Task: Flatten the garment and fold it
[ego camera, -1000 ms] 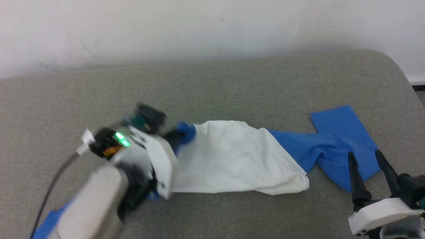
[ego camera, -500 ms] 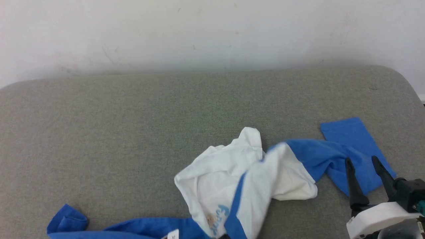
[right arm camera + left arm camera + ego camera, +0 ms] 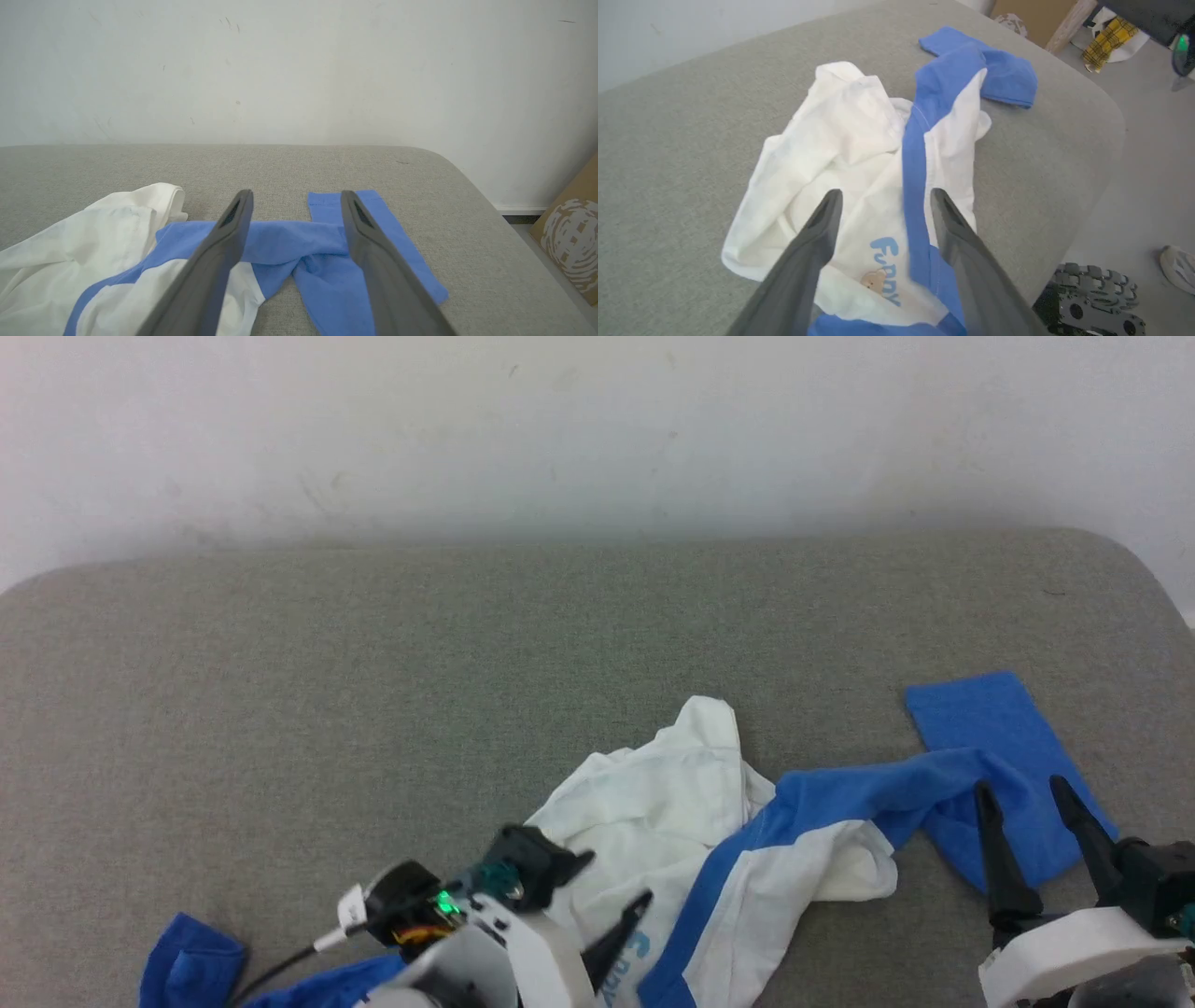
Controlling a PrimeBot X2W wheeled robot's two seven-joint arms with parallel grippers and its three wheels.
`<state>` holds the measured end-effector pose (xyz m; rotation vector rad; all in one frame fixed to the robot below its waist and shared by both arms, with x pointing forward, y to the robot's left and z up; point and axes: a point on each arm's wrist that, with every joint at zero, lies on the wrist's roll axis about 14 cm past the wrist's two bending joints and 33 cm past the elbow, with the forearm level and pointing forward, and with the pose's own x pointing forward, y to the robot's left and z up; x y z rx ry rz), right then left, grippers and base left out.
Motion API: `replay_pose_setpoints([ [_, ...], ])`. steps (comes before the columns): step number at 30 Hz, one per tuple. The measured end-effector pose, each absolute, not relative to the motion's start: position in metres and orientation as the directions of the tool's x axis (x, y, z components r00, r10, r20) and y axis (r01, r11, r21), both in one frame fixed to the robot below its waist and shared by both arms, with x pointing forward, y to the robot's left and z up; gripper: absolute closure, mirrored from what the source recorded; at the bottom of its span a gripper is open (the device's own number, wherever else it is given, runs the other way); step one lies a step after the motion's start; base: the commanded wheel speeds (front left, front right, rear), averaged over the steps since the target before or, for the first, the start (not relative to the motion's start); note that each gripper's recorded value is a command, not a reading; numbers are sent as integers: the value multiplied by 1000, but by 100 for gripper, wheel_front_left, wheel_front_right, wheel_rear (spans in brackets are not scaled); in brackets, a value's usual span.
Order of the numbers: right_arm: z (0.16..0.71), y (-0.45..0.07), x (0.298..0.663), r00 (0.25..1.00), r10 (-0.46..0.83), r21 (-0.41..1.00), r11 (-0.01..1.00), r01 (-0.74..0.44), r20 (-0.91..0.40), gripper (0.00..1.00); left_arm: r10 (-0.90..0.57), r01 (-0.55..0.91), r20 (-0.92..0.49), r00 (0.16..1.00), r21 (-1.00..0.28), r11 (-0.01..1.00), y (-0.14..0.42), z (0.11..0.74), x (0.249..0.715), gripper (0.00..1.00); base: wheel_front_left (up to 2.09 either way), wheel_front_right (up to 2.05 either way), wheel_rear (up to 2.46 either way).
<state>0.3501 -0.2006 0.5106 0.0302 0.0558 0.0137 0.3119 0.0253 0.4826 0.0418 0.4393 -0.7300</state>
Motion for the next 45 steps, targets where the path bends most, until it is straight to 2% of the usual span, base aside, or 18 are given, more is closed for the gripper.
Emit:
replay_pose_setpoints([
  [3, 510, -200, 351, 998, 16, 25, 1000, -15, -58, 0, -566, 589, -382, 731, -67, 805, 44, 488, 343, 0, 0, 0, 0],
  [6, 508, -199, 353, 998, 19, 22, 1000, -18, -66, 0, -522, 553, -413, 746, -53, 832, 54, 480, 365, 0, 0, 0, 0],
  [13, 503, -202, 358, 997, 8, 18, 1000, -6, -82, 0, -441, 548, -620, 649, -22, 836, 72, 421, 395, 0, 0, 0, 0],
  [17, 496, -208, 354, 995, -14, 17, 1000, 16, -103, 0, -417, 570, -715, 561, -32, 821, 70, 392, 397, 0, 0, 0, 0],
  [18, 494, -210, 353, 994, -20, 18, 1000, 22, -109, 0, -416, 578, -727, 546, -33, 816, 69, 389, 398, 8, 0, 0, 0],
  [19, 493, -212, 353, 993, -26, 19, 999, 28, -113, 0, -414, 588, -742, 528, -33, 808, 68, 386, 400, 84, 0, 0, 0],
  [20, 492, -214, 352, 993, -32, 19, 999, 35, -116, 0, -413, 598, -753, 512, -33, 801, 66, 385, 402, 100, 0, 0, 0],
  [24, 490, -220, 350, 991, -52, 18, 998, 54, -121, 0, -407, 622, -778, 478, -26, 782, 61, 383, 411, 100, 0, 0, 0],
  [27, 489, -222, 350, 991, -59, 17, 998, 61, -123, 0, -415, 627, -765, 492, -19, 779, 59, 384, 419, 100, 0, 0, 0],
  [31, 486, -224, 349, 990, -67, 18, 997, 69, -128, 0, -407, 559, -678, 612, 7, 829, 65, 406, 455, 100, 0, 0, 0],
  [37, 485, -223, 357, 991, -65, 32, 997, 69, -119, 0, -356, 421, -455, 816, 47, 906, 80, 471, 531, 100, 0, 0, 0],
  [40, 482, -224, 361, 991, -67, 35, 997, 71, -120, 0, -321, 368, -367, 873, 65, 927, 91, 496, 563, 100, 0, 0, 0],
  [45, 475, -225, 365, 989, -73, 41, 996, 78, -127, 0, -281, 317, -313, 907, 69, 946, 101, 503, 597, 100, 0, 0, 0],
])
